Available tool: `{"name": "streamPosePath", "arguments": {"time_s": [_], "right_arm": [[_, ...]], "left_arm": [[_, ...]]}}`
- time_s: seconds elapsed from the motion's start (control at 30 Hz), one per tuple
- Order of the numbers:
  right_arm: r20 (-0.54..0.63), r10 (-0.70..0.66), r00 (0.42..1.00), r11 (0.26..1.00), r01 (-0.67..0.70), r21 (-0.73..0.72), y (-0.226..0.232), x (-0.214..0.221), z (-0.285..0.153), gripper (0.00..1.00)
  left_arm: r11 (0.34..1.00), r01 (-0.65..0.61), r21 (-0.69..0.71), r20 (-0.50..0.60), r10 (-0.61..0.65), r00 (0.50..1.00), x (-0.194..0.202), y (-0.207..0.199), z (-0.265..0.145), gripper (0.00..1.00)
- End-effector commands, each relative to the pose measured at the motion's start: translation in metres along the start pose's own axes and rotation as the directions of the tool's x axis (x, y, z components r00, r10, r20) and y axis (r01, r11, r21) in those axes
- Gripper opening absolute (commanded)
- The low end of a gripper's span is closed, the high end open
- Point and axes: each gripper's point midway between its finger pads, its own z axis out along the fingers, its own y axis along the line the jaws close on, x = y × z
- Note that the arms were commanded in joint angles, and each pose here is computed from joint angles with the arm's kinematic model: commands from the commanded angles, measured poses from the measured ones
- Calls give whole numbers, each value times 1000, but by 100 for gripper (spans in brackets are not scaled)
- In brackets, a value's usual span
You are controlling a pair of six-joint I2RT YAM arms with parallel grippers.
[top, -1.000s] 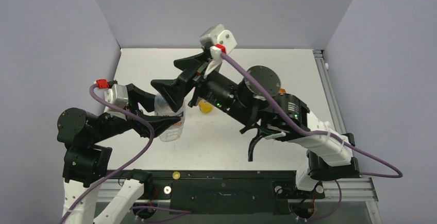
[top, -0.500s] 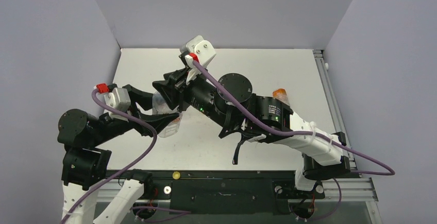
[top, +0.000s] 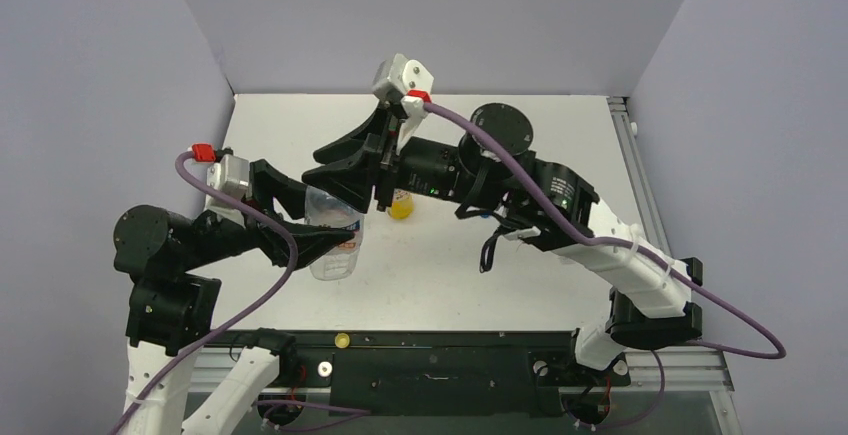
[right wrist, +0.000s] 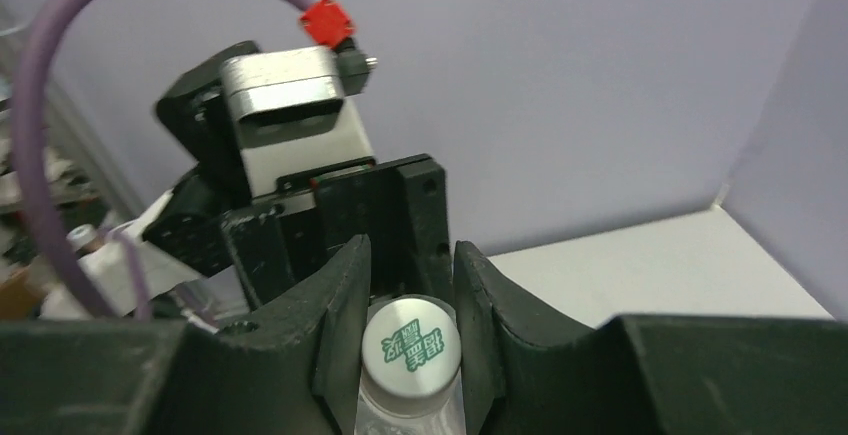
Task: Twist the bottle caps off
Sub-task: Unscrew the bottle cap from the plastic bottle.
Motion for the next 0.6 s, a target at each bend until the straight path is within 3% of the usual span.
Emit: {"name": "streamPosePath", "arguments": {"time_s": [0.0, 0.13, 0.27, 0.3, 0.33, 0.37, 0.4, 0.43, 0.57], "right_arm": [[98, -15, 995, 841, 65, -537, 82, -38, -56, 0], [103, 3, 995, 736, 67, -674, 105, -39, -68, 0], [121, 43, 992, 727, 52, -685, 108, -47, -62, 2], [126, 49, 991, 754, 46, -655, 103, -49, -58, 11], [153, 58, 987, 831, 37, -555, 85, -56, -47, 35], [179, 59, 982, 909, 22, -417, 61, -61, -36, 49], [191, 60, 980, 936, 11, -351, 50, -64, -37, 70], [195, 64, 979, 971, -16, -239, 29, -58, -30, 77], [239, 70, 969, 991, -41, -126, 10, -58, -64, 79]], "left_arm": [[981, 86, 176, 74, -100, 992, -37, -43, -1, 7], [973, 109, 206, 76, -127, 989, -45, -53, -3, 8], [971, 108, 211, 71, -125, 990, -45, -54, -3, 8], [972, 105, 211, 69, -122, 990, -44, -53, -3, 8], [973, 101, 208, 67, -117, 991, -42, -52, -3, 8], [974, 95, 207, 69, -112, 991, -42, -53, -3, 8], [976, 82, 204, 71, -99, 993, -41, -53, -4, 8], [977, 75, 199, 77, -91, 993, -42, -52, -4, 7], [982, 35, 183, 88, -52, 995, -41, -51, -5, 5]]}}
